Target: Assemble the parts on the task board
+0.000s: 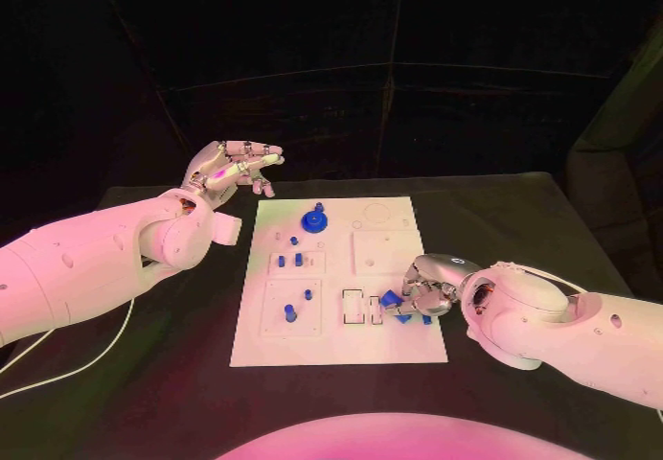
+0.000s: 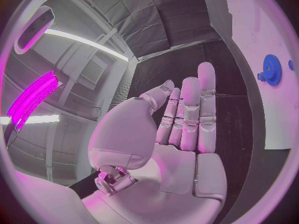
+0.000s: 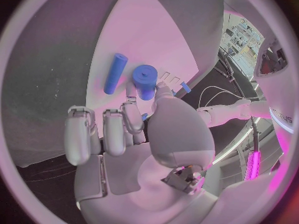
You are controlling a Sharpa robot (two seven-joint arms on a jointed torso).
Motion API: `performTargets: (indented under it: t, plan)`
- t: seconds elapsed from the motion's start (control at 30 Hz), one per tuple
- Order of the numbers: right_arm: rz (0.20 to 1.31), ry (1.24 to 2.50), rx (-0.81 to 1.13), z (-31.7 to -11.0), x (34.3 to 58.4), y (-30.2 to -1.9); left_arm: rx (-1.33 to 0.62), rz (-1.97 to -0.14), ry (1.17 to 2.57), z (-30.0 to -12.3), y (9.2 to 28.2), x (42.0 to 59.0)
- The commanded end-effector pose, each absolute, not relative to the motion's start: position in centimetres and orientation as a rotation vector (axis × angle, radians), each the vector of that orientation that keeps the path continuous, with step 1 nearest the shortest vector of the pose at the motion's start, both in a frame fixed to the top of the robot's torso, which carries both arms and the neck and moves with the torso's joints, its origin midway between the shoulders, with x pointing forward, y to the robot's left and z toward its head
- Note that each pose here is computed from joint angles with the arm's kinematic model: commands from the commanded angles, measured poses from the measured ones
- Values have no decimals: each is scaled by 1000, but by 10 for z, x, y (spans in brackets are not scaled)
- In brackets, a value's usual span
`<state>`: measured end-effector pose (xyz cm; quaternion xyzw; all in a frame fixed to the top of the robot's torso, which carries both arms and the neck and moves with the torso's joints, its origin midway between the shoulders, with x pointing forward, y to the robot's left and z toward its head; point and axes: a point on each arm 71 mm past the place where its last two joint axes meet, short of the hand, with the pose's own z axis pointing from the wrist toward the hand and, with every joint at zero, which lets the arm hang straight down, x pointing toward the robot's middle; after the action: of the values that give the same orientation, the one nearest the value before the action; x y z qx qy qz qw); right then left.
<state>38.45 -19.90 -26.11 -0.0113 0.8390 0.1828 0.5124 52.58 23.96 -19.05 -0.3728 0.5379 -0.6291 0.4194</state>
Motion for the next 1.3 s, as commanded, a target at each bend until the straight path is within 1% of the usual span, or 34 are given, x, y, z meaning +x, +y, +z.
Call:
performTargets:
  t: [0.03, 0.27, 0.47, 0.67, 0.8, 1.07, 1.3]
  plan:
    - [398, 2054, -42, -269, 382, -200, -931, -1595, 1345, -189, 239, 526]
    - [410, 2017, -12, -266, 381, -200, -932, -1594, 1345, -189, 240, 525]
    - [477, 1978, 76, -260, 378, -200, -932, -1594, 1345, -189, 240, 525]
    - [568, 1908, 163, -249, 372, -196, -932, -1594, 1345, -189, 240, 525]
    - [602, 1893, 185, -245, 369, -192, -932, -1594, 1345, -189, 239, 525]
    - [633, 1932, 196, -248, 368, -179, -932, -1593, 1345, -189, 239, 525]
    - [635, 1985, 177, -253, 369, -163, -931, -1594, 1345, -189, 238, 525]
